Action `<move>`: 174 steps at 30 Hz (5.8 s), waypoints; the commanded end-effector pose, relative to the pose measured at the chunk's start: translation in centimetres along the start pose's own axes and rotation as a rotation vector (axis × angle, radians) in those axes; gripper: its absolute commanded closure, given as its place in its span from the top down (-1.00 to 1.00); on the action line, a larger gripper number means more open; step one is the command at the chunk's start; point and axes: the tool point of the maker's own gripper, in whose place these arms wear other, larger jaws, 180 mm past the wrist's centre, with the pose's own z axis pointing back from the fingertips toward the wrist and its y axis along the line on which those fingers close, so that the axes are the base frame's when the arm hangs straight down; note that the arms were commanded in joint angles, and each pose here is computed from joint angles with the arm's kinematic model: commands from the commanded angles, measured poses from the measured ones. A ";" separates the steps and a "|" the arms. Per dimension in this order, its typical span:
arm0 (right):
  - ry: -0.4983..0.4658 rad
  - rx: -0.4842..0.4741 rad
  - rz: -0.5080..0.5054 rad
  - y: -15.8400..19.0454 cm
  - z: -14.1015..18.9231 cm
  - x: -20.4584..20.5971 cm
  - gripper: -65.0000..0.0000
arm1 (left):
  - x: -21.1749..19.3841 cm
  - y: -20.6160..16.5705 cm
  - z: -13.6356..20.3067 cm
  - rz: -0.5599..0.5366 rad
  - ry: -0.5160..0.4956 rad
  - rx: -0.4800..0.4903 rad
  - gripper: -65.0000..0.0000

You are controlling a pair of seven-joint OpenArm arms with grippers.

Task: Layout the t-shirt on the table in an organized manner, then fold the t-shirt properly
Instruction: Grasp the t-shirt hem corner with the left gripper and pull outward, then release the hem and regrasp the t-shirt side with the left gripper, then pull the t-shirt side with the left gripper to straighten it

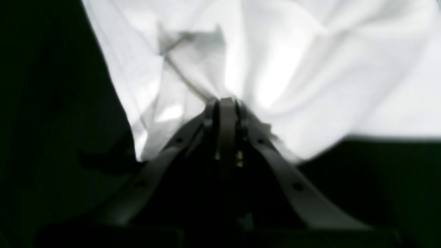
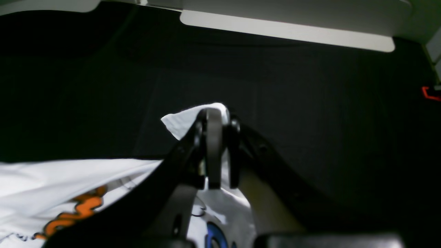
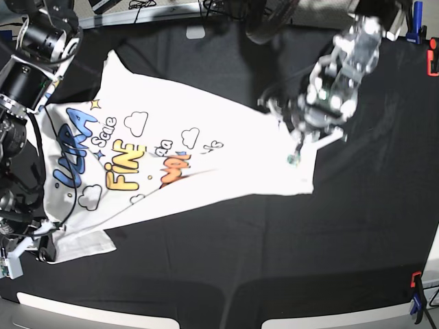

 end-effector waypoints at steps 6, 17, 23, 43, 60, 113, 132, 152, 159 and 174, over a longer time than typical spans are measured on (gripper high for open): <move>-0.074 -0.014 0.016 -0.7 0.7 2.5 -1.00 | -1.3 -0.6 3.7 -0.088 -0.061 0.040 -1.00; -0.076 -0.013 0.016 -0.7 0.7 2.5 -1.00 | 1.1 1.2 5.8 -0.107 -0.143 0.163 -0.68; -0.076 -0.014 0.016 -0.7 0.7 2.5 -1.00 | 2.4 1.3 6.4 -0.111 -0.194 0.166 -0.53; -0.070 -0.013 0.016 -0.7 0.6 2.4 -1.00 | 4.2 4.3 1.0 -0.163 -0.085 0.267 -0.54; -0.065 -0.013 0.016 -0.7 0.6 2.3 -1.00 | 10.8 5.0 -0.6 -0.208 -0.250 0.259 -0.54; -0.053 -0.013 0.016 -0.7 0.6 2.1 -1.00 | 13.1 -0.5 -1.6 -0.735 -0.196 0.443 -0.44; -0.046 -0.013 0.016 -0.7 0.6 2.0 -1.00 | 12.1 0.6 -3.3 -0.727 -0.168 0.403 -0.44; -0.046 -0.013 0.016 -0.7 0.6 2.0 -1.00 | 11.7 5.8 -2.7 -0.744 -0.125 0.486 -0.44; -0.046 -0.013 0.016 -0.7 0.6 2.0 -1.00 | 16.1 8.0 -0.6 -0.744 -0.223 0.625 -0.44; -0.050 0.018 -0.003 -0.1 0.6 2.1 -1.00 | 15.6 5.7 -0.6 -0.601 -0.134 0.524 -0.44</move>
